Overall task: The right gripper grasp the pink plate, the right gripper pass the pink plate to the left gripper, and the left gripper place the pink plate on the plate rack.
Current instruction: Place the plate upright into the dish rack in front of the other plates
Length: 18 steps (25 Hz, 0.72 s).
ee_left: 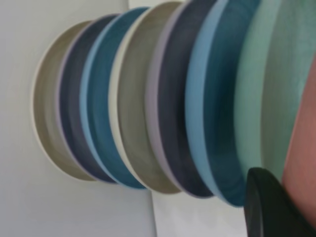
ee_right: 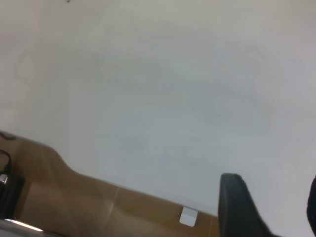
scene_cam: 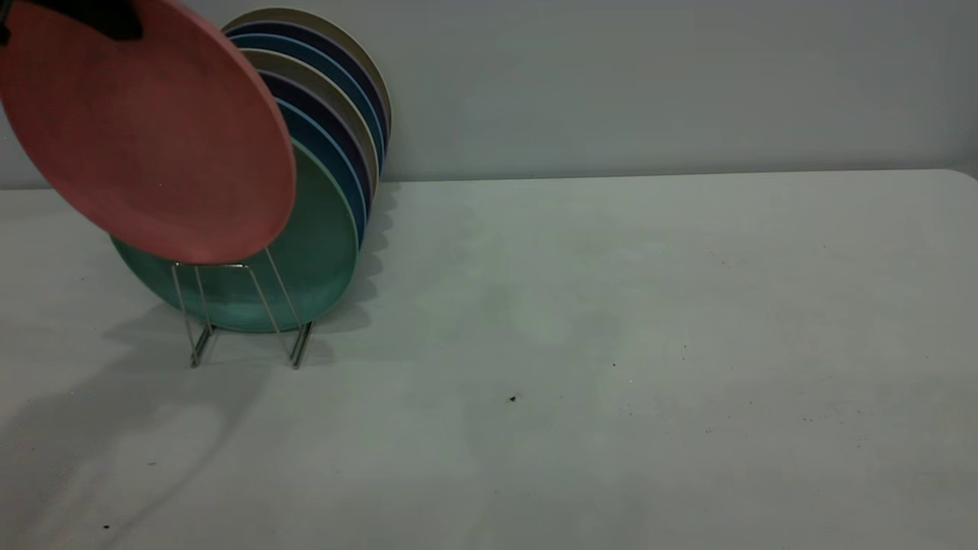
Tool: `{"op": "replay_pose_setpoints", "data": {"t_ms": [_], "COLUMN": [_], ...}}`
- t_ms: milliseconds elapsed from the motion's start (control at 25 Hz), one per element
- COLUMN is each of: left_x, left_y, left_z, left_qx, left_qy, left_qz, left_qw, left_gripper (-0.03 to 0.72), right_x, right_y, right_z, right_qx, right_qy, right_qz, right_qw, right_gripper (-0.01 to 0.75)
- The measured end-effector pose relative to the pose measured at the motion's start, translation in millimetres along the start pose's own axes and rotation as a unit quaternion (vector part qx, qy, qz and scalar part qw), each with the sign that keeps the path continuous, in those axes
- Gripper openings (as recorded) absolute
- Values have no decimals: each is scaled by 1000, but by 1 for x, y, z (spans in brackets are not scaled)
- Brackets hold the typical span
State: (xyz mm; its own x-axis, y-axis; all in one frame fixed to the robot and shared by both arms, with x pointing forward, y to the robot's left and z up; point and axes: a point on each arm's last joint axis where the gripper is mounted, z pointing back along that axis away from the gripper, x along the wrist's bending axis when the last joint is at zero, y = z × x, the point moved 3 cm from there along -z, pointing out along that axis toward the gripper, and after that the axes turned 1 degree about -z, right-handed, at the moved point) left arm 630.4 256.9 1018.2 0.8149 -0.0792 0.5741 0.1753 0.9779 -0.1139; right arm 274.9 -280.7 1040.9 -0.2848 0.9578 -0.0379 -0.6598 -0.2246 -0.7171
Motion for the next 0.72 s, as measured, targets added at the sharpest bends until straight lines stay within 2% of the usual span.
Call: {"op": "replay_pose_setpoints", "data": {"t_ms": [360,720], "left_x": [-11,-24], "left_y": [3,6], "left_z": [-14,-49], "left_qx": [4,-6], "left_qy": [4,40], "left_qz": [6,31], "left_qw": [1000,999], "left_gripper": [80,80], "right_x": [-1,-2], "right_y": [0,1], "right_z": [0,0], "right_qx": [2,6], "right_qy": [5,7], "right_qz": [2,2], "right_qw": [1000,1000], "right_gripper": [363,363]}}
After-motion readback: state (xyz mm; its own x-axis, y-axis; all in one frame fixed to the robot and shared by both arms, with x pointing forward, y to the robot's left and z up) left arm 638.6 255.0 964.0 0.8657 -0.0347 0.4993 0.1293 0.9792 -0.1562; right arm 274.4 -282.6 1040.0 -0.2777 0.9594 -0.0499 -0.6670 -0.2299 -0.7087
